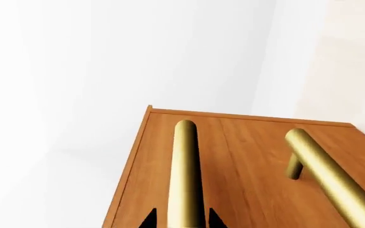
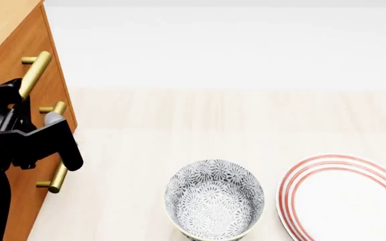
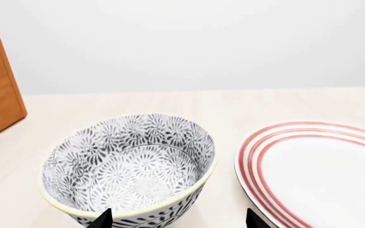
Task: Open the top drawer of the cabinet.
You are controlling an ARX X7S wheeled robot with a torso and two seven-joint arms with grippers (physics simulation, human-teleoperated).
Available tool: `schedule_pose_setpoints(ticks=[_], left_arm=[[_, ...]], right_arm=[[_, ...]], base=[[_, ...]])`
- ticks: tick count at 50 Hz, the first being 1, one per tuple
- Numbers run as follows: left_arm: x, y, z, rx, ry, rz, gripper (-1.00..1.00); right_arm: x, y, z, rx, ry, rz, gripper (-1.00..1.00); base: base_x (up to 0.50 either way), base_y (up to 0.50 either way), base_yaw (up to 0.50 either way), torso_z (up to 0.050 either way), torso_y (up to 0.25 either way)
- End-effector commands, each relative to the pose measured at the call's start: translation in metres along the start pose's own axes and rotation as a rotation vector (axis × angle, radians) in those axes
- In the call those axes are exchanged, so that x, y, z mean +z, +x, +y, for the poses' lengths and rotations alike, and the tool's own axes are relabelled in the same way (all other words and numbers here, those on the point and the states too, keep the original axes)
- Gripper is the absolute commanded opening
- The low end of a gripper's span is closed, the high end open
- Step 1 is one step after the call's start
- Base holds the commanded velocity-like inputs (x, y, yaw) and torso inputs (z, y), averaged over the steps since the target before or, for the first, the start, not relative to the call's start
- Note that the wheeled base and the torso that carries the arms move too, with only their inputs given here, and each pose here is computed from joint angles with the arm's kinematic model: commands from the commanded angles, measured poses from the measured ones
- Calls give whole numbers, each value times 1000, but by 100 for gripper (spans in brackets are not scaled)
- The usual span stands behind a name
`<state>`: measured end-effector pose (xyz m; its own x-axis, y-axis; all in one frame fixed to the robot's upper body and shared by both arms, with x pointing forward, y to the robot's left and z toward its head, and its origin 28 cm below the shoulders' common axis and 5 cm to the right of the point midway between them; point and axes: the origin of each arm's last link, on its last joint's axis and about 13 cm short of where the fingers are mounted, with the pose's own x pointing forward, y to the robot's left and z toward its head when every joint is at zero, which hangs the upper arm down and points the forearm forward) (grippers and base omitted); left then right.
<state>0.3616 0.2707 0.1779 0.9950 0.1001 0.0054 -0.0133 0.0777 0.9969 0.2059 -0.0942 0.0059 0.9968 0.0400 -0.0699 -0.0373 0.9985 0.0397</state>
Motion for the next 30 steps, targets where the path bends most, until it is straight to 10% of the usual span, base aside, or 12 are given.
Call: schedule_pose_setpoints(ticks=[1, 30], left_arm=[[6, 0, 3, 14, -10, -10, -100], [33, 1, -6, -13, 5, -100, -100]], right_arm=[[0, 2, 1, 3, -2, -7, 100], [0, 1, 1, 13, 0, 4, 100]], base=[[0, 0, 0, 0, 0], [3, 0, -2, 0, 0]])
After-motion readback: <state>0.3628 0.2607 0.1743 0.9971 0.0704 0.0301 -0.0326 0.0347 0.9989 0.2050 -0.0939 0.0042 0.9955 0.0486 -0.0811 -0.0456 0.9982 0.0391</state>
